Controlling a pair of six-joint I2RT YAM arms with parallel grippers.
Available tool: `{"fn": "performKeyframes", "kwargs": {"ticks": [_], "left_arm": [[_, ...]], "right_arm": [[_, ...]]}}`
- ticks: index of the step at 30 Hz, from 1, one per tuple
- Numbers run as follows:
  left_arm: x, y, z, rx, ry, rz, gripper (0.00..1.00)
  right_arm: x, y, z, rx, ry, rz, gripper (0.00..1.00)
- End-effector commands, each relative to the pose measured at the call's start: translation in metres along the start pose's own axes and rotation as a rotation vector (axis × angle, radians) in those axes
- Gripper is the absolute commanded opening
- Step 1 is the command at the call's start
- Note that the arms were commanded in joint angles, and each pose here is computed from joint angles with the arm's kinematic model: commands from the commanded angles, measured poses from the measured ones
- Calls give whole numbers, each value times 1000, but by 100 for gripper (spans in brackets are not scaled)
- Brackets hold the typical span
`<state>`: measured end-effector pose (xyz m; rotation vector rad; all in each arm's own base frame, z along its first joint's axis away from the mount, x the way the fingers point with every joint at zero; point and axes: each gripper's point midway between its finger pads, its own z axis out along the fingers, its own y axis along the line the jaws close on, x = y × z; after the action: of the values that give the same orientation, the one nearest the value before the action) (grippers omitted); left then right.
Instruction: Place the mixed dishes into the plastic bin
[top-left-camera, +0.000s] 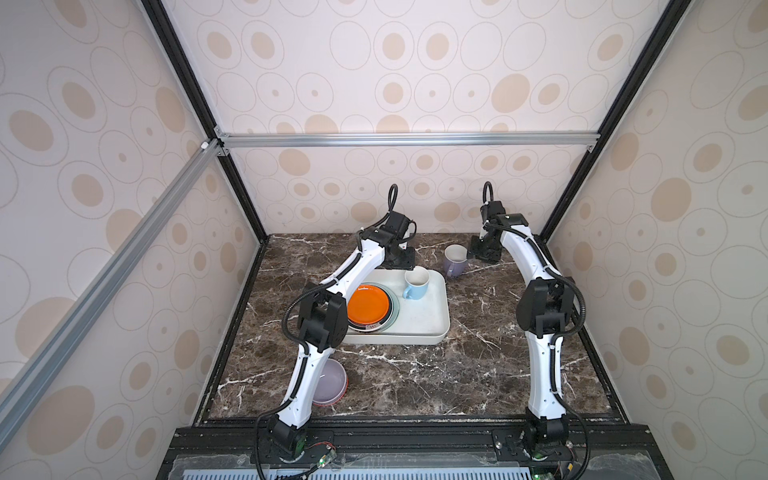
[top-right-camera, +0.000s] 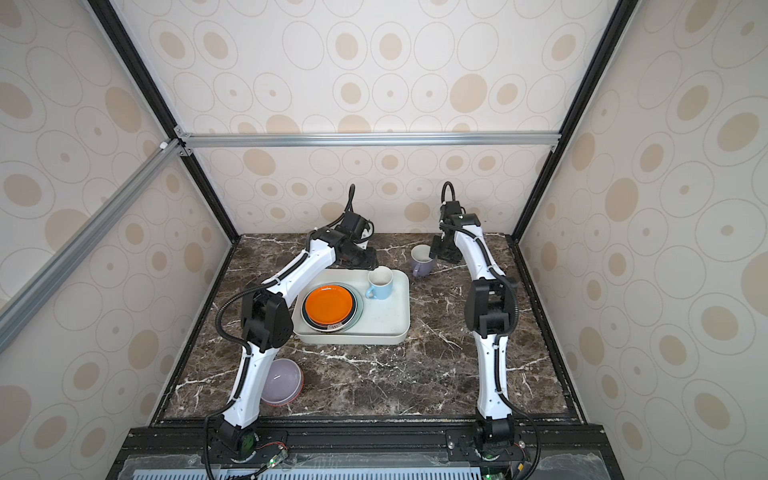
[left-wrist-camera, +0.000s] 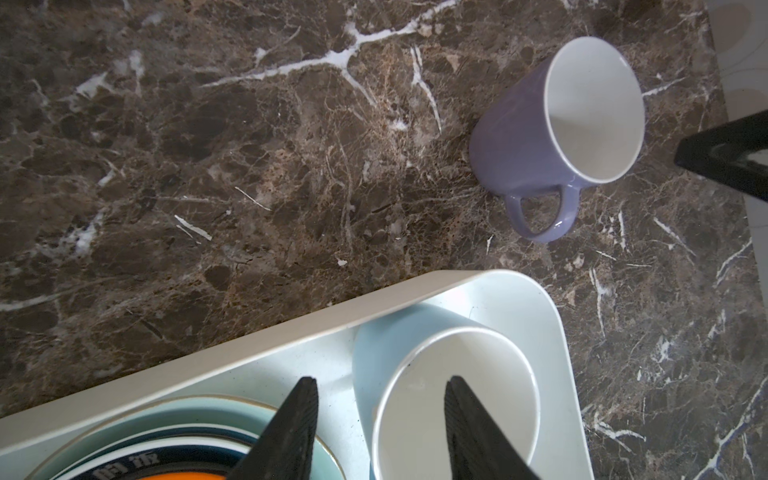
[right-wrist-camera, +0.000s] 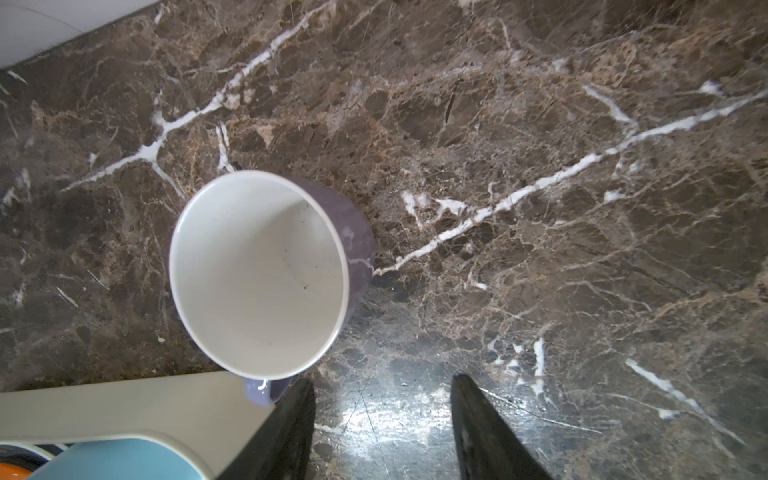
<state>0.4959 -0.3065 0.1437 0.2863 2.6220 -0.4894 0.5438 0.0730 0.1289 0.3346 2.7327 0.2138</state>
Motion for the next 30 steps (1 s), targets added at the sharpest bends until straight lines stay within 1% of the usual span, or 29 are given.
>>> {"fn": "performKeyframes", "kwargs": {"ticks": [1,8,13,18,23,25,27,30], "left_arm": [[1,-3,0,3,16,24,50],[14,-2,6,10,54,27,49],[20,-2,8,8,70,35,48],[22,-1,9,1,73,40,48],[26,2,16,-2,88,42,48],[31,3,20,1,104,44,47],[33,2,23,3,111,47,47],[38,4,26,4,125,47,45]], "right_arm": [[-13,2,1,-24,-35,26,56],[-17,12,31,-63,-16,35,56],[-13,15,52,-41,7,27,55],[-10,15,60,-19,12,14,54],[-4,12,67,3,35,12,47],[-1,12,68,8,43,8,41],[0,13,69,15,45,3,37],[4,15,70,22,50,-6,35]]}}
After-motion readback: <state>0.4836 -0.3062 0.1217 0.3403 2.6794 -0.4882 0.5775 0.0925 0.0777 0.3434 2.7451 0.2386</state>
